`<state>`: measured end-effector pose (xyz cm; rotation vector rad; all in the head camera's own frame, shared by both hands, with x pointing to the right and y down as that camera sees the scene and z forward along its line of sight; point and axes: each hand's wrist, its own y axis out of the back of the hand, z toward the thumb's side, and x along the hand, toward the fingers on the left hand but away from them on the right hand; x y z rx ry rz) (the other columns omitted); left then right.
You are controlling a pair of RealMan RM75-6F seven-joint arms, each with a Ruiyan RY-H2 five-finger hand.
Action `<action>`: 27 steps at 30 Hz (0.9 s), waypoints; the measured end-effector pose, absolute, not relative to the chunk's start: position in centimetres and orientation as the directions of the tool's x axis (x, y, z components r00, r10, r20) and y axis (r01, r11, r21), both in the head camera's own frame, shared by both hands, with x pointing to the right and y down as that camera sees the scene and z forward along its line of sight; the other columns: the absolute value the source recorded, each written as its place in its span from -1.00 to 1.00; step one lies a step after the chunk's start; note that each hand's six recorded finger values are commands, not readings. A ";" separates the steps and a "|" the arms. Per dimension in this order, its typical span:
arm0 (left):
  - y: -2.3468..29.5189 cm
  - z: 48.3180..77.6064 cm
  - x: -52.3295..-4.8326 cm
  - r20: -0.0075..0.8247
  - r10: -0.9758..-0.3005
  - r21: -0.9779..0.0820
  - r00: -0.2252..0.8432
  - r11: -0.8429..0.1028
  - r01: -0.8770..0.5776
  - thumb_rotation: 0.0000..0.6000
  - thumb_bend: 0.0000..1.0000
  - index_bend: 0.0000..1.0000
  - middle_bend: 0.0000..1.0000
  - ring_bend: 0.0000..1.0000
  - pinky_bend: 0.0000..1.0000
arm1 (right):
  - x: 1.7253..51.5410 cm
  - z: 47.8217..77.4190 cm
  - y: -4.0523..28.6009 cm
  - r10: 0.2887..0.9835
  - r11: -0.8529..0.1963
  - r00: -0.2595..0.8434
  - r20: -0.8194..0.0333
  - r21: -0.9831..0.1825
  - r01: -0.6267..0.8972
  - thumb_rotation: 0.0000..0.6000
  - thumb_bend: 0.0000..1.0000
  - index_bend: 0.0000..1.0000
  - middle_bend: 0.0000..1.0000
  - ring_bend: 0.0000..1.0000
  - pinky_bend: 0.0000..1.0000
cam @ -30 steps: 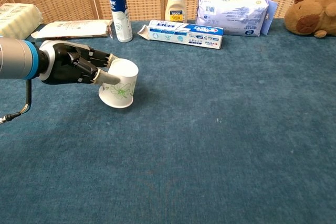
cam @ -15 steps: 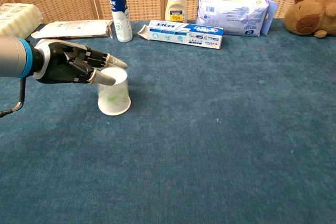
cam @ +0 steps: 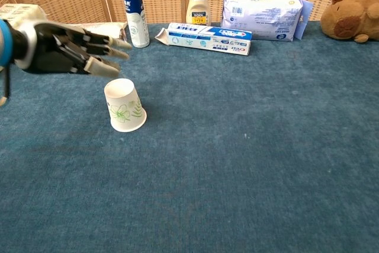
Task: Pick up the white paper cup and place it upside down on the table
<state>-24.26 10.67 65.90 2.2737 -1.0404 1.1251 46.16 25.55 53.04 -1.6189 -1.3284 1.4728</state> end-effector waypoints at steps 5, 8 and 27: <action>10.6 63.4 -25.9 0.775 -0.494 -0.064 0.394 -0.681 -0.730 1.00 -0.50 -0.83 -1.00 -1.00 -1.00 | 45.8 53.2 25.2 0.916 -0.354 -0.090 -0.391 -0.894 0.275 0.37 -0.48 -0.10 -0.25 -0.20 -0.17; 10.8 62.1 -27.2 0.752 -0.542 -0.153 0.376 -0.697 -0.700 1.00 -0.50 -0.83 -1.00 -1.00 -1.00 | 45.6 53.5 24.9 0.915 -0.363 -0.082 -0.396 -0.894 0.261 0.37 -0.48 -0.11 -0.25 -0.20 -0.18; 20.1 54.6 -38.0 0.571 -0.807 -0.699 0.151 -0.575 -0.425 1.00 -0.50 -0.83 -1.00 -1.00 -1.00 | 42.6 54.5 23.7 0.911 -0.406 0.010 -0.413 -0.891 0.202 0.37 -0.48 -0.12 -0.25 -0.21 -0.21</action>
